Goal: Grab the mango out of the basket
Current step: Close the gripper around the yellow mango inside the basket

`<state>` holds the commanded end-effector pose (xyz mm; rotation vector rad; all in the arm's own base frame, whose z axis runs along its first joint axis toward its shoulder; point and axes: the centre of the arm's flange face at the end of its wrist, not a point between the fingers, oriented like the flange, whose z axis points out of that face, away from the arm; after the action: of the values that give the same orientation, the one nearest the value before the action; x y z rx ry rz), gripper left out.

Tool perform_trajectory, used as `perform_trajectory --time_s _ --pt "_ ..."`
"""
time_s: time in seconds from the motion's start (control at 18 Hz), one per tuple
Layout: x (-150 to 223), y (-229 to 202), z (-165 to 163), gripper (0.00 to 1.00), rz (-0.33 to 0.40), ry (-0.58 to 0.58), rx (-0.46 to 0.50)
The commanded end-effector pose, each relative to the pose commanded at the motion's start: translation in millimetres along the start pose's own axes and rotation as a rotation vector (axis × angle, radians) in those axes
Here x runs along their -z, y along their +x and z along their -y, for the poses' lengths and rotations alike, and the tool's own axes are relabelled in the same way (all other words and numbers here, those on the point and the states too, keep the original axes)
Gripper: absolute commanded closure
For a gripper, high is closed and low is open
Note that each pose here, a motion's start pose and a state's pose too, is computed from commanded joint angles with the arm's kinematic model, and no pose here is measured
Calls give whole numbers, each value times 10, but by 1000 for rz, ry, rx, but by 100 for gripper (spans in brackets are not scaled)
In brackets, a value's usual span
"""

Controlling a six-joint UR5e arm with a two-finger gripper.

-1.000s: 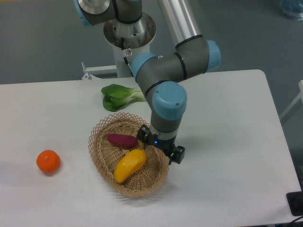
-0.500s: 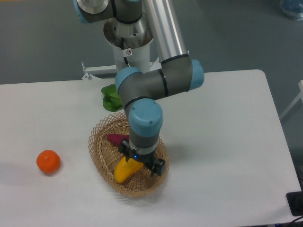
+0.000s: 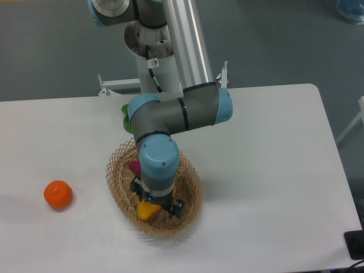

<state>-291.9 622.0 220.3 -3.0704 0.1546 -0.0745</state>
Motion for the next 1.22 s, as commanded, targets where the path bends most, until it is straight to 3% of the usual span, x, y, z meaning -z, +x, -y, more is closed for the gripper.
perform_trajectory --time_s 0.83,0.89,1.06,1.11,1.22 --pt "-181 82 4 0 -24 -33 14" --pt "-181 82 4 13 -24 -33 17" --pt "-153 80 13 64 -29 -37 44" --pt "-130 76 22 73 -27 -33 43" --pt "-74 75 34 75 -22 -23 41"
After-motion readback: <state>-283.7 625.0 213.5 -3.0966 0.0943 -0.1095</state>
